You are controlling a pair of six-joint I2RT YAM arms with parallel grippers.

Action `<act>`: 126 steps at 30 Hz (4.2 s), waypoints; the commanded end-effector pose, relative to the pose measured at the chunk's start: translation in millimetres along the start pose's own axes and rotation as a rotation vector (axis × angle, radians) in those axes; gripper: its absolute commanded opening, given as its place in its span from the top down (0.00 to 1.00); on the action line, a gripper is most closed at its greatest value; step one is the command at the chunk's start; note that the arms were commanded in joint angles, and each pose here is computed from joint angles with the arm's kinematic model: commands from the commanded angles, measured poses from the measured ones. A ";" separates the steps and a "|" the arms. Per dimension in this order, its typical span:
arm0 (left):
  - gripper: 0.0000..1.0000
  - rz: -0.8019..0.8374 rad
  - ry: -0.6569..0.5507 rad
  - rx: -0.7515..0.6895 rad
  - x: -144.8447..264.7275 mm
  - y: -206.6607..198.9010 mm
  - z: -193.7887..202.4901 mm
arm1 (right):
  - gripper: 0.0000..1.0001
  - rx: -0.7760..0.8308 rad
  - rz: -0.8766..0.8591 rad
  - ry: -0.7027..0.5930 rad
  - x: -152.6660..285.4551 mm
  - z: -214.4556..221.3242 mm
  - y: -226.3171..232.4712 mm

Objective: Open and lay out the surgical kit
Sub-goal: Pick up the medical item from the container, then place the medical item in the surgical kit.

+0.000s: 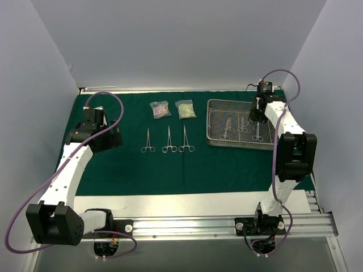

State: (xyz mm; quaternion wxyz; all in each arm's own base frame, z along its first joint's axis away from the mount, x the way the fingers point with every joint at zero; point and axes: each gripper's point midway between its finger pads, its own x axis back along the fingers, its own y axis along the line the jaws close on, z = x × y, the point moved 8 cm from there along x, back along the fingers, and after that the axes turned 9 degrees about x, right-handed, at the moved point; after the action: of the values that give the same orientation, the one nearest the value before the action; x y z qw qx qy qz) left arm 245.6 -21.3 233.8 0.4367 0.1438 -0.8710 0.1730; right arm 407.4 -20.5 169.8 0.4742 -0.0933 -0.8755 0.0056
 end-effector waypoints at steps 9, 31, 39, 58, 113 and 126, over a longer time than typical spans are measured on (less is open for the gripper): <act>0.06 0.202 -0.085 0.012 20.4 -42.1 -23.6 | 1.00 0.091 -0.262 -0.235 78.2 -23.0 102.8; 0.06 0.302 -0.065 -0.047 37.3 -154.0 16.3 | 1.00 0.134 -0.528 -0.290 148.6 47.9 281.4; 0.22 0.365 -0.114 -0.009 38.2 -171.3 16.2 | 1.00 0.156 -0.560 -0.286 156.5 55.9 296.5; 0.38 0.403 -0.092 -0.097 22.2 -194.6 35.9 | 1.00 0.177 -0.594 -0.286 163.7 58.7 309.1; 0.98 0.263 -0.134 -0.195 -4.2 -187.3 41.4 | 1.00 0.235 -0.634 -0.268 161.4 66.8 331.0; 0.98 0.317 -0.166 -0.106 -19.2 -120.1 17.4 | 0.69 0.232 -0.667 -0.290 168.6 60.5 330.4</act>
State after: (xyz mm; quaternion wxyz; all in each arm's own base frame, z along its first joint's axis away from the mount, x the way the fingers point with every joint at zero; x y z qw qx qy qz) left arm 284.3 -149.1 215.5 0.3743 0.0218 -0.9136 0.1572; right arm 314.8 332.3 222.7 0.3574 0.2402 -0.9022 -0.0242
